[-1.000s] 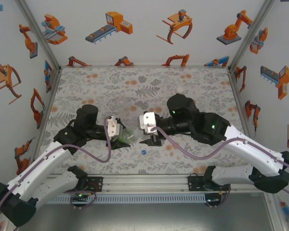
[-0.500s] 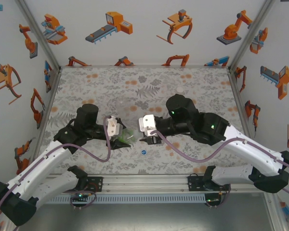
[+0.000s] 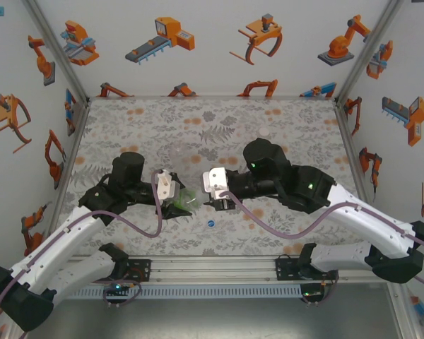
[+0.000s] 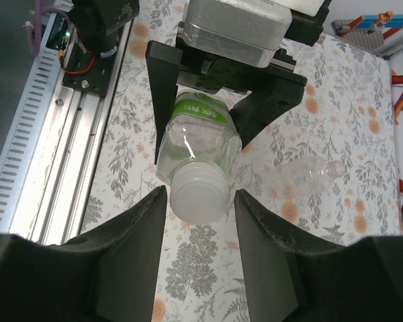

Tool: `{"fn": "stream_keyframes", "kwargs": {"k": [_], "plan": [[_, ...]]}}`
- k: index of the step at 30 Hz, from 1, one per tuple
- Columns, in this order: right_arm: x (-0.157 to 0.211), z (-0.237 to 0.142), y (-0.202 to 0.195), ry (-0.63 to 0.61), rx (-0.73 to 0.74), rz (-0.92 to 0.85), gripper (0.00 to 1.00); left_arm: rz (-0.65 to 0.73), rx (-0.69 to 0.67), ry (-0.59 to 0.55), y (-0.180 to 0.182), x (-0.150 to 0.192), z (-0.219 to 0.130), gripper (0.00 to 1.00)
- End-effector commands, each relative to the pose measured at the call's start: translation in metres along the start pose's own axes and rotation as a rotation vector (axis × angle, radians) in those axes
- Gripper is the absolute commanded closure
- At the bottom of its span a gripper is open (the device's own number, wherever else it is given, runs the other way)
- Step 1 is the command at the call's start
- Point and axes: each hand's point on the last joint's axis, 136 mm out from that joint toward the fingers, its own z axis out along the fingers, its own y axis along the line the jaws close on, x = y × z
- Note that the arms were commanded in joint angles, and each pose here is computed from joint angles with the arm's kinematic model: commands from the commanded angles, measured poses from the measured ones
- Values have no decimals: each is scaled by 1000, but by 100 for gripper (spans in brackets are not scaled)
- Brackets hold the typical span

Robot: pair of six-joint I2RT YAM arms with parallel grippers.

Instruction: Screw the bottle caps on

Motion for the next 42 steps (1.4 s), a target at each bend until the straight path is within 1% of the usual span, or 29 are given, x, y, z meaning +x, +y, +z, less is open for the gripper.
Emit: {"fn": "stream_keyframes", "kwargs": {"k": [1,4,8,12,15,18,23,25,28,32,35,37,40,42], "plan": [[-7,2,-1,-30,8,-29,55,28,32,-30,-5,-13,-3,100],[-5,3,-2,-25,13,-28,58,29,32,-31,-6,-13,-3,100],[-5,3,-1,-28,13,-27,66,32,32,-31,-6,-13,-3,100],[-3,4,-2,-22,23,-9,71,37,26,-31,-5,-14,-4,100],[0,5,-7,-16,53,28,74,48,-2,-17,-2,-13,-5,100],[3,7,-15,-17,105,98,81,60,-67,6,7,-9,-7,100],[7,8,-31,-70,215,280,95,77,-181,40,21,-4,-13,100],[11,7,-40,-98,276,381,100,80,-216,50,26,-3,-15,100],[18,3,-54,-138,366,556,100,82,-256,61,32,-1,-17,100],[18,2,-61,-272,401,778,100,86,-291,72,37,0,-19,100],[28,1,-67,-325,449,933,100,88,-327,84,42,2,-22,100],[39,-3,-74,-343,507,1058,100,83,-340,93,45,4,-22,100],[57,-6,-81,-331,585,1248,100,79,-342,96,45,5,-22,100],[59,-4,-81,-328,585,1306,100,78,-339,97,45,5,-21,100]]}}
